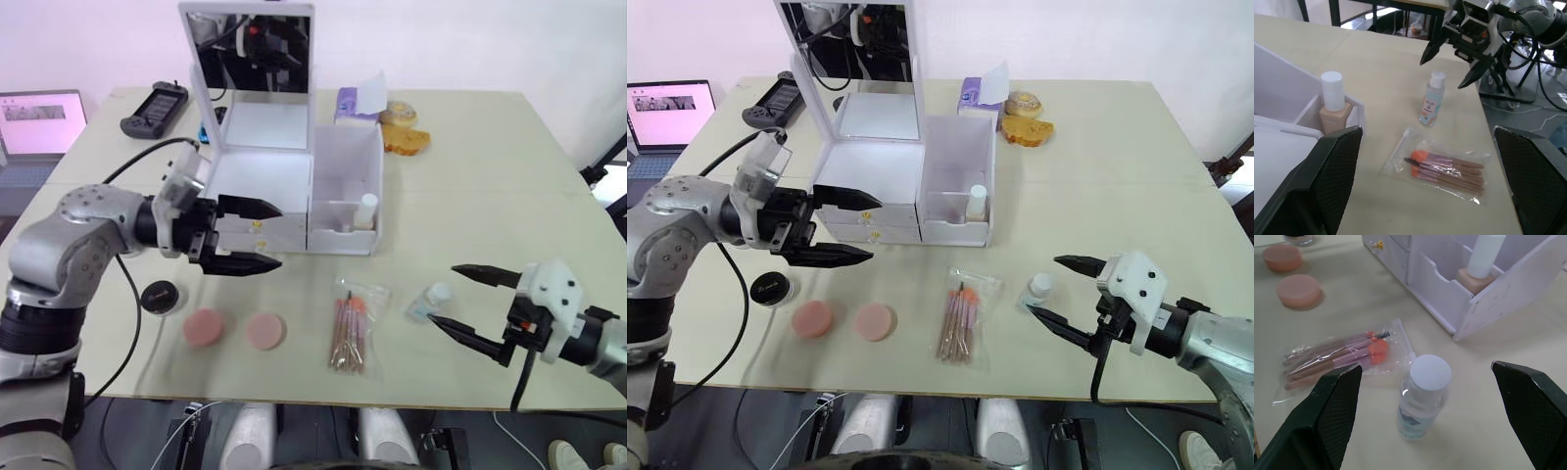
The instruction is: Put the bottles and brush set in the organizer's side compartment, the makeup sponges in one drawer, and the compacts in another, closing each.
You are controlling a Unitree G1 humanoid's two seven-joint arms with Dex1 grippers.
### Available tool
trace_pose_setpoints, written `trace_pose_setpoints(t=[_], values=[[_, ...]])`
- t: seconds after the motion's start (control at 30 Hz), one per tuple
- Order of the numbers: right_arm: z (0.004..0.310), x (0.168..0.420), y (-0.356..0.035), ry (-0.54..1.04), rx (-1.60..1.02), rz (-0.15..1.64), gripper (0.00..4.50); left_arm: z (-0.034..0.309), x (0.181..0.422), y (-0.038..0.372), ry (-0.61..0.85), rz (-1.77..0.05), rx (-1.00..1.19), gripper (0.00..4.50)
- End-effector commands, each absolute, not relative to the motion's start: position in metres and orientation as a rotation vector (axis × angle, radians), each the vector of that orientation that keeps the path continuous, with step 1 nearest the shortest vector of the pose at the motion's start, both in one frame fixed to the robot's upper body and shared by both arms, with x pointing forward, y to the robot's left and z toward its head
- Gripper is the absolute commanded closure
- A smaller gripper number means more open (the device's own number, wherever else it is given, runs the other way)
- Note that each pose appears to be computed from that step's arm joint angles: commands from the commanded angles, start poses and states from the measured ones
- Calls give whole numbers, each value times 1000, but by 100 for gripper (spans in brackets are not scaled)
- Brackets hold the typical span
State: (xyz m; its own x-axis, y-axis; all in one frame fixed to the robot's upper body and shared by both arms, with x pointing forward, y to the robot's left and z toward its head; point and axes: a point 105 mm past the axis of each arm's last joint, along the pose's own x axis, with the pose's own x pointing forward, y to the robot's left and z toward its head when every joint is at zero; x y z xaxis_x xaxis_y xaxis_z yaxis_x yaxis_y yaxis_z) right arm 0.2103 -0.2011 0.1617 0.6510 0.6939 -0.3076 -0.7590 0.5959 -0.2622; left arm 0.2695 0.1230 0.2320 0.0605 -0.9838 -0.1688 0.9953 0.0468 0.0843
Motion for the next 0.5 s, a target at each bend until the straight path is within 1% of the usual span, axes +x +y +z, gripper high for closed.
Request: trace_pose_setpoints(t=[0.03, 0.1, 0.13, 0.2, 0.27, 0.3, 0.5], values=[[158, 214, -202, 175, -400, 846, 4, 244, 266, 125, 18, -1495, 224, 0], [154, 217, -204, 180, -394, 837, 4, 244, 266, 125, 16, -1492, 223, 0], [153, 218, -204, 176, -388, 835, 27, 245, 266, 125, 15, -1490, 223, 0], [153, 219, -204, 169, -381, 837, 90, 245, 266, 125, 15, -1488, 224, 0], [153, 219, -200, 151, -355, 851, 179, 244, 267, 125, 20, -1480, 228, 0], [154, 219, -198, 146, -353, 857, 231, 245, 267, 125, 21, -1478, 229, 0], [155, 222, -195, 120, -342, 878, 231, 245, 267, 125, 24, -1470, 243, 0]])
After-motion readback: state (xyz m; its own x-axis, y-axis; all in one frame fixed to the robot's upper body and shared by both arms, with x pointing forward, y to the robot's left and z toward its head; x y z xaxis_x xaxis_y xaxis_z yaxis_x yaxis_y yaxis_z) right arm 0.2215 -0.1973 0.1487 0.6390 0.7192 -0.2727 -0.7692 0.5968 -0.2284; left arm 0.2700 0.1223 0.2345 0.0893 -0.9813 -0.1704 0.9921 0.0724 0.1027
